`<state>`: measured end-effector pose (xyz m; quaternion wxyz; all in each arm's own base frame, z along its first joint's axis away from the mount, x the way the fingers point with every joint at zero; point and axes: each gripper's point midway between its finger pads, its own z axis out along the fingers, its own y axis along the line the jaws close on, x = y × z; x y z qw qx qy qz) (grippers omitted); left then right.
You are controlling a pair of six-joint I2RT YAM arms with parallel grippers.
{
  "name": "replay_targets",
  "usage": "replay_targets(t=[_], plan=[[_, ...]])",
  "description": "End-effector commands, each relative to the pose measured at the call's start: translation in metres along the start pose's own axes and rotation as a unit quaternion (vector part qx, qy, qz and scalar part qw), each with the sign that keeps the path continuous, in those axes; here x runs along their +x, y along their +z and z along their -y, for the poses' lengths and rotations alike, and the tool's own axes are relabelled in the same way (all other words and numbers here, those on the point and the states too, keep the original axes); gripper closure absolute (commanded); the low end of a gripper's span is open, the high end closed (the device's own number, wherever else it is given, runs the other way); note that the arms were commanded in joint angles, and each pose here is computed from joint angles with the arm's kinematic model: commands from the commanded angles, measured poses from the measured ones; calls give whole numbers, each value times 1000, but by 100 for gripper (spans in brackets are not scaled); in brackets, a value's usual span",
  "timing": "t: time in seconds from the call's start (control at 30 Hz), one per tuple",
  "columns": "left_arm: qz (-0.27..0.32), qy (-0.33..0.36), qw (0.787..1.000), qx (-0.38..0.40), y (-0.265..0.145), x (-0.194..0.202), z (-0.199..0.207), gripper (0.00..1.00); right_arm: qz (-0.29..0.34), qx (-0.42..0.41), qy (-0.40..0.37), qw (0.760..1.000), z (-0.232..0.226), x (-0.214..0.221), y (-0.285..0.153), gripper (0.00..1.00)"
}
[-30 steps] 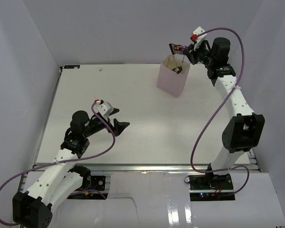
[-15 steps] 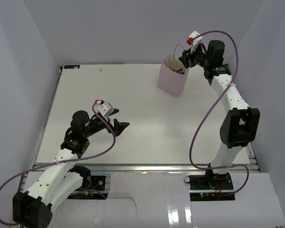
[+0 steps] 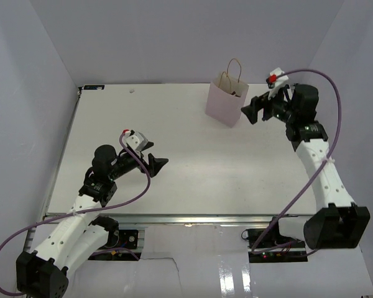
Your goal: Place the snacks into the paper bag
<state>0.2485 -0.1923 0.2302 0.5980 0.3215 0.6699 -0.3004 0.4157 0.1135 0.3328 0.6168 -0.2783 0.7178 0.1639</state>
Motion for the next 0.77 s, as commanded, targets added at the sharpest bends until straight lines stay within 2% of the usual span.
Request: replay_targets(t=[0.0,0.03,0.13,0.23,0.43,0.73], plan=[[21,-5,1000,-22,-4,-16,-4,2,-56,-69,77,993,-60,59,-35,10],[22,-22,999,-29,-4,-16,-5,2,-86,-75,93,989,-73,97,-43,10],[23,-30,998,-45,-7,-19,-9,2,-87,-13,67,994,-70,110,-71,10],[17,-33,998,-46,-8,-18,-9,2,-97,49,88,990,-69,136,-93,10],[4,-33,998,-57,-7,-11,-13,2,-25,127,103,986,-59,128,-120,10],[-11,-38,997,-61,-3,-2,-17,2,1,150,111,982,-55,134,-138,10]])
